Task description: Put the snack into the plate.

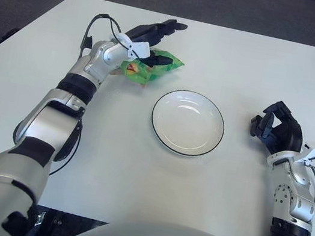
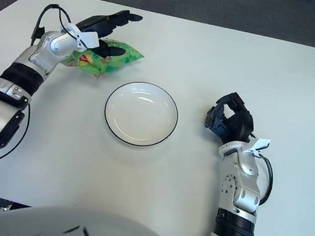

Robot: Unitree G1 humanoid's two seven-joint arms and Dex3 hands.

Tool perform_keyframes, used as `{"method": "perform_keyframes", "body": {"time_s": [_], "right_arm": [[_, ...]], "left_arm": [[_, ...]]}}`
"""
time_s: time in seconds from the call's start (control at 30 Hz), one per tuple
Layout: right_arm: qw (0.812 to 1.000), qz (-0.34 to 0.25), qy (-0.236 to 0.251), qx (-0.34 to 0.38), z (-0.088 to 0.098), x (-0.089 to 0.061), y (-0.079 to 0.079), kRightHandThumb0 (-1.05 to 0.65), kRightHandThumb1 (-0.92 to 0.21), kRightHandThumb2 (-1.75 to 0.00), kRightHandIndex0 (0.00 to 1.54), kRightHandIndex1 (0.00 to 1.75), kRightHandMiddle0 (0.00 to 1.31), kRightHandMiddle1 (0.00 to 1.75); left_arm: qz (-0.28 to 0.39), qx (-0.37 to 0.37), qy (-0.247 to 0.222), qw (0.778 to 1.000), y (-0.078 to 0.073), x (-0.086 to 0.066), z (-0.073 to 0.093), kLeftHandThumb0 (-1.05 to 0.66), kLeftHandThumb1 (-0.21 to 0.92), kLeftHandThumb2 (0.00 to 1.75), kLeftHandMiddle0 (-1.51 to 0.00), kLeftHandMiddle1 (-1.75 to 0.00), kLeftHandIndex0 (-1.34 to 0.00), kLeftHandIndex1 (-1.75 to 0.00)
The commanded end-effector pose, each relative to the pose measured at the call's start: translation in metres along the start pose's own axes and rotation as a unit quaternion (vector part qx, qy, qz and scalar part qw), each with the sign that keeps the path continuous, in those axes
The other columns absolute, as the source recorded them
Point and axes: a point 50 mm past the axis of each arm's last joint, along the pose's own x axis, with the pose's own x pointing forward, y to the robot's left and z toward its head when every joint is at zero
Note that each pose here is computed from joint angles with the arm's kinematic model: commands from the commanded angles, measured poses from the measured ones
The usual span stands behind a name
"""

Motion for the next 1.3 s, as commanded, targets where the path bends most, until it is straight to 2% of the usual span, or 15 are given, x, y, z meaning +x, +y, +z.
{"method": "perform_keyframes", "body": {"time_s": [0.0, 0.47, 0.97, 1.27], "right_arm": [[0.996, -0.026, 0.083, 0.021, -0.035, -0.012, -0.007, -0.46, -0.4, -1.22, 1.15, 1.75, 0.55, 1.75], [0.996, -0.024, 0.081, 0.019, -0.035, -0.013, -0.007, -0.46, -0.4, -1.22, 1.17, 1.75, 0.55, 1.75], [0.996, -0.021, 0.081, 0.015, -0.035, -0.012, -0.007, -0.46, -0.4, -1.22, 1.17, 1.75, 0.56, 1.75], [0.997, -0.021, 0.079, 0.013, -0.035, -0.013, -0.007, -0.46, -0.39, -1.23, 1.17, 1.75, 0.56, 1.75]], "left_arm": [[0.007, 0.044, 0.002, 0.999, 0.009, 0.004, 0.002, -0.96, 0.92, 0.58, -0.19, 0.0, 0.0, -0.57], [-0.007, 0.182, 0.053, 0.982, 0.003, 0.003, -0.005, -1.04, 0.92, 0.69, -0.17, 0.0, 0.0, -0.55], [-0.013, 0.223, 0.108, 0.969, -0.012, -0.002, -0.019, -1.05, 0.92, 0.76, -0.12, 0.0, 0.0, -0.52], [-0.026, 0.233, 0.133, 0.963, -0.019, -0.006, -0.029, -1.05, 0.92, 0.82, -0.11, 0.0, 0.0, -0.58]]}}
